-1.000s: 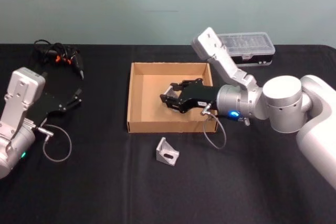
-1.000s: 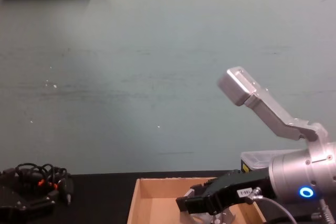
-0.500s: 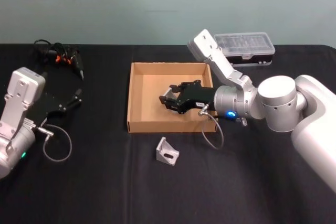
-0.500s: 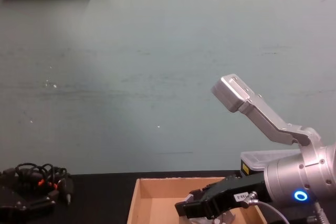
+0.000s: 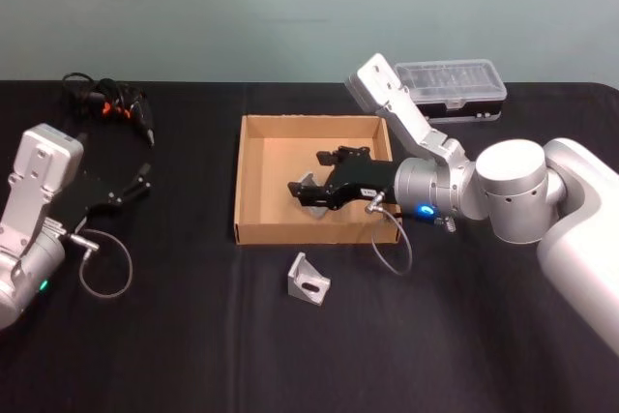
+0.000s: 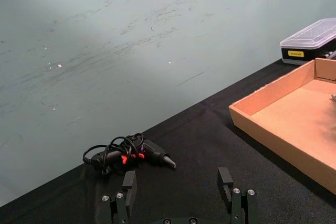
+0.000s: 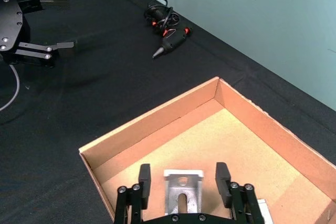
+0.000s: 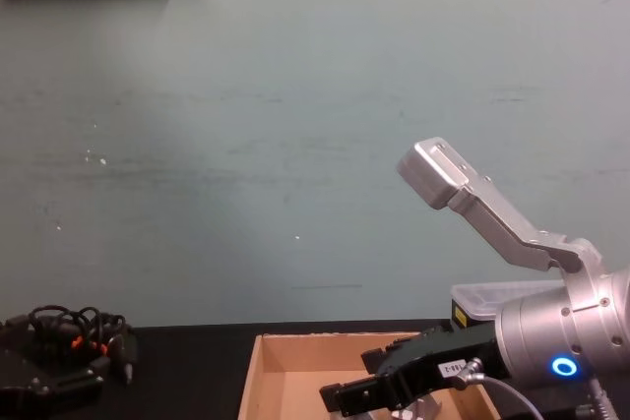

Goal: Use one hand to pick up the angle iron from the table and place it into the box.

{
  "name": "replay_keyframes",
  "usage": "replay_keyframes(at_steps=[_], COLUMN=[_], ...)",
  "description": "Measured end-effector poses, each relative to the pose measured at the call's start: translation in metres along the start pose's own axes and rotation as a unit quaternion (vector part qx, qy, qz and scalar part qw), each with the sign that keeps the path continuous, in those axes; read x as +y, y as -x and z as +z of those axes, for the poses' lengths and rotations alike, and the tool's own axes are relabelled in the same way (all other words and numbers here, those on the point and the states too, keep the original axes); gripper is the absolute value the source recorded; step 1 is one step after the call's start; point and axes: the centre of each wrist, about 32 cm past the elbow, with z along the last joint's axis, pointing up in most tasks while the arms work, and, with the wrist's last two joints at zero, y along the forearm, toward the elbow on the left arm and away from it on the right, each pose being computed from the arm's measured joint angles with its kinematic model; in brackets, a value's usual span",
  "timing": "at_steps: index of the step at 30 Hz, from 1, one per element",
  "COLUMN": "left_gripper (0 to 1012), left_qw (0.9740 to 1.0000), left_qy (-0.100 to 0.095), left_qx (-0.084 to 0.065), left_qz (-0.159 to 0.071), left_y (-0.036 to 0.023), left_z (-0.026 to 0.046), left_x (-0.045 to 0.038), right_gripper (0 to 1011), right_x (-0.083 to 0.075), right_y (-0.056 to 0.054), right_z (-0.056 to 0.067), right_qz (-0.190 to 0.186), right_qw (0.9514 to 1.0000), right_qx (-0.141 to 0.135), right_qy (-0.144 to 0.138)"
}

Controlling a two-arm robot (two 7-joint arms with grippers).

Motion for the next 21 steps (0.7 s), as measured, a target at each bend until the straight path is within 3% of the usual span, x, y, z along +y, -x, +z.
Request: replay_keyframes(at_steps=[10,21], left_gripper=[1011,1011], left_qw=[1.0000,1.0000], left_qy=[0.000,0.000], left_qx=[0.000,0.000], left_qz=[0.000,0.000], left_y=[0.0000,0.0000], left_z=[0.0000,0.0000], left_x=[0.0000,0.0000], right_gripper=[1003,1000], right_x=[-0.0002,-0.0041], right_y=[0.0001,0.0022], right_z=[-0.0003,0.0012], right_qz=[0.000,0.001], right_qw=[1.0000,1.0000], right_qx=[0.000,-0.004], right_qy=[0.000,-0.006])
